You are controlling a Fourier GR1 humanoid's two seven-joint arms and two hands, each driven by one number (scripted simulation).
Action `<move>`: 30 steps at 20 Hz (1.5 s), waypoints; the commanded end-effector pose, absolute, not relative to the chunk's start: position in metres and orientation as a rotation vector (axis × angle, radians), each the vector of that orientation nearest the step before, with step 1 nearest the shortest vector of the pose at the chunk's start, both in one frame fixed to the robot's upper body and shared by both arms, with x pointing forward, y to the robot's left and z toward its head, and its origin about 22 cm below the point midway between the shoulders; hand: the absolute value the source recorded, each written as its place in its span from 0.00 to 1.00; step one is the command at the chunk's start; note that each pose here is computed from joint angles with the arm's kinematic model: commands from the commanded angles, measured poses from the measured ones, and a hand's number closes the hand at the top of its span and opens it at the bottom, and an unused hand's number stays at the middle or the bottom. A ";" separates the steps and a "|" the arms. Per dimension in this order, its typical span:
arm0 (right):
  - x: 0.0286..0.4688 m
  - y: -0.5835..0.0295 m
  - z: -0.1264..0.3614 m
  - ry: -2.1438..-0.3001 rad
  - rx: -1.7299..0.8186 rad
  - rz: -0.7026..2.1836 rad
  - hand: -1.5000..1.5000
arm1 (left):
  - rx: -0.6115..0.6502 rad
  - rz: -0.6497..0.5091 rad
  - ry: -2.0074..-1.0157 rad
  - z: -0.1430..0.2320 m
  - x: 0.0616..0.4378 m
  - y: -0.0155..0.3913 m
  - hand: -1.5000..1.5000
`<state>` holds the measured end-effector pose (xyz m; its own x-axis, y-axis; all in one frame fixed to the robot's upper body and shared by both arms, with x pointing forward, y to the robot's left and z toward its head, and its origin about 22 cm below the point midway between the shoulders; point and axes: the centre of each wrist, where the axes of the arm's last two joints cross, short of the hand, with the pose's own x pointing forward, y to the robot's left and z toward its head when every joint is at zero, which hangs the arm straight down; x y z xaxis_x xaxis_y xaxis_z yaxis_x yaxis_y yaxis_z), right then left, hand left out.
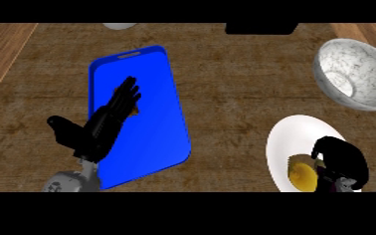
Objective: Pick the eggplant from the plate and place it in the bowl
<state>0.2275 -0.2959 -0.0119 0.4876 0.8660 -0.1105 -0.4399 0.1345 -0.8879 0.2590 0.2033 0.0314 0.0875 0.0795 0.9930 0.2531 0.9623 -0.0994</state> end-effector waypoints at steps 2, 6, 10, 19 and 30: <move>0.226 -0.290 -0.022 -0.540 -1.020 1.033 1.00 | -0.265 -0.133 -1.483 0.037 0.284 0.198 0.50; 0.225 -0.294 -0.036 -0.535 -1.064 1.058 1.00 | -0.276 -0.134 -1.495 0.031 0.258 0.213 0.50; 0.230 -0.267 -0.018 -0.536 -1.146 1.064 1.00 | -0.257 -0.109 -1.491 0.027 0.274 0.197 0.50; 0.198 -0.302 0.017 -1.070 -0.955 1.410 1.00 | -0.247 -0.126 -1.490 0.022 0.260 0.197 0.50; 0.177 -0.312 0.145 -1.435 -1.094 1.135 1.00 | -0.261 -0.100 -1.463 0.034 0.260 0.203 0.50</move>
<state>0.1917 -0.3124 0.1081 -0.1091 0.9844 0.1377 -0.0427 0.1338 -0.9901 0.2588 0.2063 0.0272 0.0971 0.0836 0.9918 0.2267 0.9684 -0.1038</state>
